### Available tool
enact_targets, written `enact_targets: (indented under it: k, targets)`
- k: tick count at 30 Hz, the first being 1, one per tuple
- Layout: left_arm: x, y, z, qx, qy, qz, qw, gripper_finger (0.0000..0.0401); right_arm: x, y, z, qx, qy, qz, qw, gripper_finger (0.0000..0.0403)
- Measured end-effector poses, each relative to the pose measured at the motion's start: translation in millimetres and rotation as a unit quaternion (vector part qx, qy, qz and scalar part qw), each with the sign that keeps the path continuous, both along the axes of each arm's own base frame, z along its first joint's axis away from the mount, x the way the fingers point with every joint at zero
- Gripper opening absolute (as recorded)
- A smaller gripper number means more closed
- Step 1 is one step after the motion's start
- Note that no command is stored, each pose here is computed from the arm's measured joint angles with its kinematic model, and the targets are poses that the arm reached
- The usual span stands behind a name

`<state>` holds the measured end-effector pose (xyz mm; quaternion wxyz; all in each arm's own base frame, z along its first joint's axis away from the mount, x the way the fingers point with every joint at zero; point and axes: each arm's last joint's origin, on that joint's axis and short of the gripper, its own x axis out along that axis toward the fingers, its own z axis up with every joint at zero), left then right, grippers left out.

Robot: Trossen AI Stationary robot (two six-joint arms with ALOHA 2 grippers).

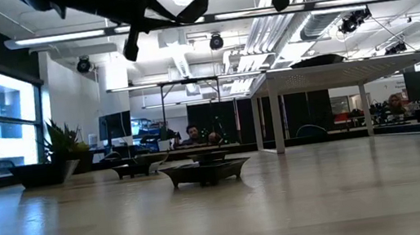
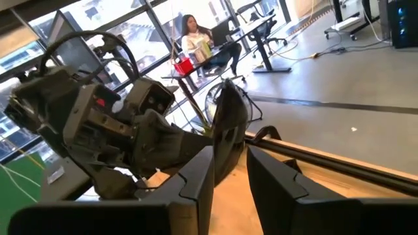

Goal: Pick & Place Mini shaped plates
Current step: Stack the leaf-shaped plate on top of the leaf-shaped plate on the shelf

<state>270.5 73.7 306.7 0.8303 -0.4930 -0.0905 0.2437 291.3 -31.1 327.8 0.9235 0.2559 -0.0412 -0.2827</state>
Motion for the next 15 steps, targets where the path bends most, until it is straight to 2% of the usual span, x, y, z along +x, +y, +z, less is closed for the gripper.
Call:
enact_targets:
  k: [7, 15]
  targets:
    - [-1, 4, 1, 0.014, 0.005, 0.028, 1.0, 0.0, 0, -4, 4, -0.008, -0.016, 0.008, 1.0, 0.0087]
    - [-2, 5, 5, 0.078, 0.027, 0.047, 0.996, 0.0, 10, -6, -6, -0.008, -0.005, 0.007, 1.0, 0.0087]
